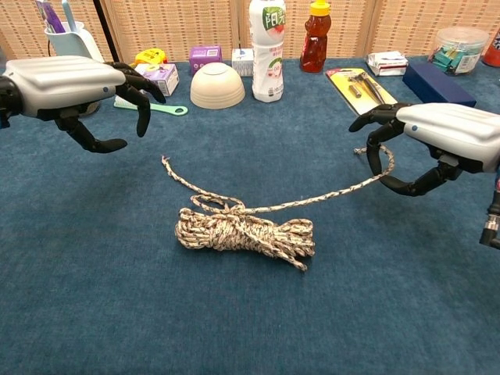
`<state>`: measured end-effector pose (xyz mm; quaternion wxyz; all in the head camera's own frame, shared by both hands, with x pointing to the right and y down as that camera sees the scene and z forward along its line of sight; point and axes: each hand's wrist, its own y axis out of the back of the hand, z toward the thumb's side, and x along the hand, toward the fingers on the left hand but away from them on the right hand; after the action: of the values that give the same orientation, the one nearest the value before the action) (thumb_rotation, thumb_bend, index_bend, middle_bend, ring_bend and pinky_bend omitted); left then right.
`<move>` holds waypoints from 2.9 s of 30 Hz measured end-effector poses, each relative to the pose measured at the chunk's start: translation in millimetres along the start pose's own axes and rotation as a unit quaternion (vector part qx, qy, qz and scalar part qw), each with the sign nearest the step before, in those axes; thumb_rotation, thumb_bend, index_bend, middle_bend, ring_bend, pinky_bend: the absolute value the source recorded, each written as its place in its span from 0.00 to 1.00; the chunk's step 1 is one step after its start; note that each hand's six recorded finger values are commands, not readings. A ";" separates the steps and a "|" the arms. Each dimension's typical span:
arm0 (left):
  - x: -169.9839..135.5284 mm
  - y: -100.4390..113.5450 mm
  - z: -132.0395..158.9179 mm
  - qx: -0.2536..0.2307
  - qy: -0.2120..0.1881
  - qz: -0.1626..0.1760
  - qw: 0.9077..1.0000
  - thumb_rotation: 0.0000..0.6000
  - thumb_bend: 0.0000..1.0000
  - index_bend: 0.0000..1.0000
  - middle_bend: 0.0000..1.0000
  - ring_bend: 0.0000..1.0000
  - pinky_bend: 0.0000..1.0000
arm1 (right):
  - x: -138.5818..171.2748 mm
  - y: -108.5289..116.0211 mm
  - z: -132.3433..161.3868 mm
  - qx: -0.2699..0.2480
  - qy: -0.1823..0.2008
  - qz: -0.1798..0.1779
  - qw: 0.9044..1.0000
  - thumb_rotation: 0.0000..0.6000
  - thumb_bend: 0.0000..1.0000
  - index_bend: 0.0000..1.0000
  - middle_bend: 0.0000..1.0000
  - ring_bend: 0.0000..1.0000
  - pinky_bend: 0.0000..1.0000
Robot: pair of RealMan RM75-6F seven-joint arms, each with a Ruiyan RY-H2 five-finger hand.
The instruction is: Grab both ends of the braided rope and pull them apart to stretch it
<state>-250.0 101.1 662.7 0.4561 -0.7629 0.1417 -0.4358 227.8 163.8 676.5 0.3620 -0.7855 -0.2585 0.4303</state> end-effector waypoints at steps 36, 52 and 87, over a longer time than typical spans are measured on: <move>54.9 -47.0 42.3 -0.021 0.007 -0.031 0.999 1.00 0.36 0.51 0.17 0.04 0.00 | 2.2 -7.1 -19.9 -0.016 -0.018 0.006 1.000 1.00 0.50 0.61 0.15 0.00 0.00; 62.6 -50.0 47.8 -0.023 0.009 -0.032 0.999 1.00 0.36 0.52 0.17 0.04 0.00 | 2.6 -7.5 -23.1 -0.020 -0.020 0.006 1.000 1.00 0.50 0.61 0.15 0.00 0.00; 68.3 -52.4 50.6 -0.025 0.015 -0.034 0.999 1.00 0.38 0.56 0.17 0.04 0.00 | 3.8 -7.3 -27.0 -0.022 -0.026 0.006 0.999 1.00 0.50 0.61 0.16 0.00 0.00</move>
<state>-179.7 116.7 731.9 0.4198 -0.7720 0.1335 -0.4583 252.3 161.6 690.3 0.3349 -0.7833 -0.2728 0.4469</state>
